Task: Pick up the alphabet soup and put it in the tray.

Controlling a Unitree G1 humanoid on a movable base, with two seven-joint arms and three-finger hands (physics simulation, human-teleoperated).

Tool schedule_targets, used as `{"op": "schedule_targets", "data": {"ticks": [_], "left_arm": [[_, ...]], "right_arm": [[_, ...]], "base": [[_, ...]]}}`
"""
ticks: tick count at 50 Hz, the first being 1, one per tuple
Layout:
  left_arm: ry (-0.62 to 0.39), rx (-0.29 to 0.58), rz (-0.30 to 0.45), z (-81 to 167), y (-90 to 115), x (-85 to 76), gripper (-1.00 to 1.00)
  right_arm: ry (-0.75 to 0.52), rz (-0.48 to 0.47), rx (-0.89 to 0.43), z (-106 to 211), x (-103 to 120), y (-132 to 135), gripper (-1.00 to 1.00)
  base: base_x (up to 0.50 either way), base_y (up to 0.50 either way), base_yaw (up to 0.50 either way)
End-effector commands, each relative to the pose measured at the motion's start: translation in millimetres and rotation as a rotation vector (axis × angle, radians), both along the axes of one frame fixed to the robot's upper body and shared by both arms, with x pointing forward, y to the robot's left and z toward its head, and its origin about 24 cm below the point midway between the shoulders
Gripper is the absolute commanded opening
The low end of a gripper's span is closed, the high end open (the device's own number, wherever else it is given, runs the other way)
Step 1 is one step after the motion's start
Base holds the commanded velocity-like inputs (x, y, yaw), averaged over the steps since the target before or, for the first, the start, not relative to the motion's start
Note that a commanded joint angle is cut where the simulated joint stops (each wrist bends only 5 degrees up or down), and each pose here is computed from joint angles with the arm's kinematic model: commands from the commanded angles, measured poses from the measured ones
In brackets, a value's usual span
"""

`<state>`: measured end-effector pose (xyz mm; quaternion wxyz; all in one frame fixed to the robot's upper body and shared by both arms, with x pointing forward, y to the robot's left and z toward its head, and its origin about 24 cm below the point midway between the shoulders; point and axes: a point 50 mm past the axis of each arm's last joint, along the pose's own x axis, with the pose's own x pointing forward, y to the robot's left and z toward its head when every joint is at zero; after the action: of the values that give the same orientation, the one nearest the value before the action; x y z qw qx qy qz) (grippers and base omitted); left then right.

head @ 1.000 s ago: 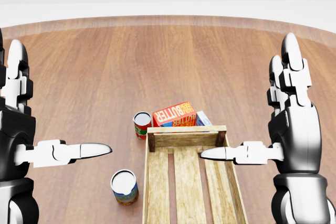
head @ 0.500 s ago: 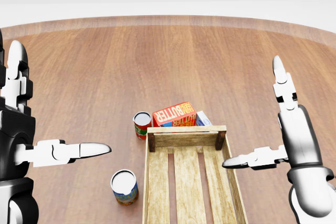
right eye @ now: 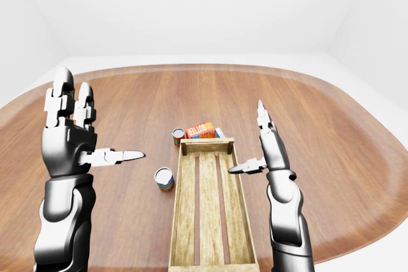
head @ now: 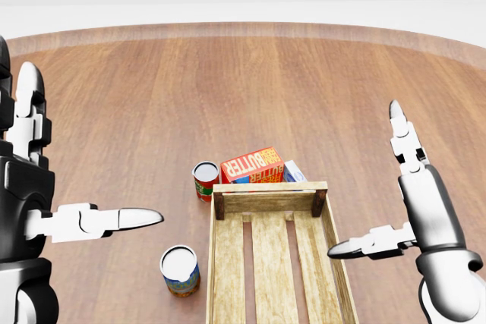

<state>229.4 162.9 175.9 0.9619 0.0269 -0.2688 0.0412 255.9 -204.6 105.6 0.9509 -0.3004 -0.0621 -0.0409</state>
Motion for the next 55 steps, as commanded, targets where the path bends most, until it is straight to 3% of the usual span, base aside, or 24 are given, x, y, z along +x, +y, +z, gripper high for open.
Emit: {"op": "schedule_targets", "data": {"ticks": [1, 7, 9, 12, 16, 19, 20, 22, 25, 32, 40, 49, 55], "left_arm": [[0.000, 0.024, -0.021, 0.4, -4.0, 0.2, 1.00], [-0.060, 0.092, -0.026, 14.4, -5.9, 1.2, 1.00], [-0.053, 0.179, -0.033, 14.5, -10.8, 4.3, 1.00], [-0.074, 0.228, -0.035, 20.3, -12.1, 5.5, 1.00], [-0.057, 0.396, -0.055, 20.7, -20.2, 11.9, 1.00], [-0.017, 0.598, -0.082, 17.2, -29.5, 19.9, 1.00], [-0.010, 0.608, -0.079, 16.7, -29.6, 20.4, 1.00], [0.062, 0.820, -0.097, 7.9, -34.6, 28.2, 1.00], [0.133, 0.958, -0.091, 6.5, -32.1, 36.6, 1.00], [0.327, 1.152, -0.106, -9.6, -27.1, 49.2, 1.00], [0.487, 1.282, -0.045, -31.7, -20.0, 58.3, 1.00], [0.664, 1.384, -0.095, -74.1, -30.2, 65.9, 1.00], [0.671, 1.390, -0.104, -77.8, -36.5, 64.9, 1.00]], "right_arm": [[0.007, -0.001, -0.005, -1.4, -1.2, 0.1, 1.00], [0.004, 0.002, -0.006, 0.1, -0.3, -0.5, 1.00], [0.005, 0.002, -0.005, 0.1, 0.3, -1.2, 1.00], [0.007, -0.001, -0.003, -0.4, 0.9, -2.0, 1.00], [0.014, 0.002, -0.002, -1.8, 2.2, -1.8, 1.00], [0.014, 0.000, -0.003, -1.6, 3.0, -2.6, 1.00], [0.014, 0.000, -0.003, -1.6, 3.0, -2.6, 1.00], [0.014, 0.001, -0.006, -1.3, 3.1, -2.8, 1.00], [0.011, 0.002, -0.007, -0.1, 3.1, -3.4, 1.00], [0.019, -0.004, -0.002, -2.8, 3.8, -4.0, 1.00], [0.021, -0.007, 0.001, -3.5, 3.9, -4.8, 1.00], [0.018, -0.002, 0.002, -2.8, 5.2, -2.9, 1.00], [0.022, -0.005, 0.006, -4.2, 4.9, -3.5, 1.00]], "base": [[0.00, 0.00, 0.00], [0.00, 0.00, 0.00], [0.00, 0.00, 0.00], [0.00, 0.00, 0.00], [0.00, 0.00, 0.00], [0.00, 0.00, 0.00], [0.00, 0.00, 0.00], [0.00, 0.00, 0.00], [0.00, 0.00, 0.00], [0.00, 0.00, 0.00], [0.00, 0.00, 0.00], [0.00, 0.00, 0.00], [0.00, 0.00, 0.00]]}}
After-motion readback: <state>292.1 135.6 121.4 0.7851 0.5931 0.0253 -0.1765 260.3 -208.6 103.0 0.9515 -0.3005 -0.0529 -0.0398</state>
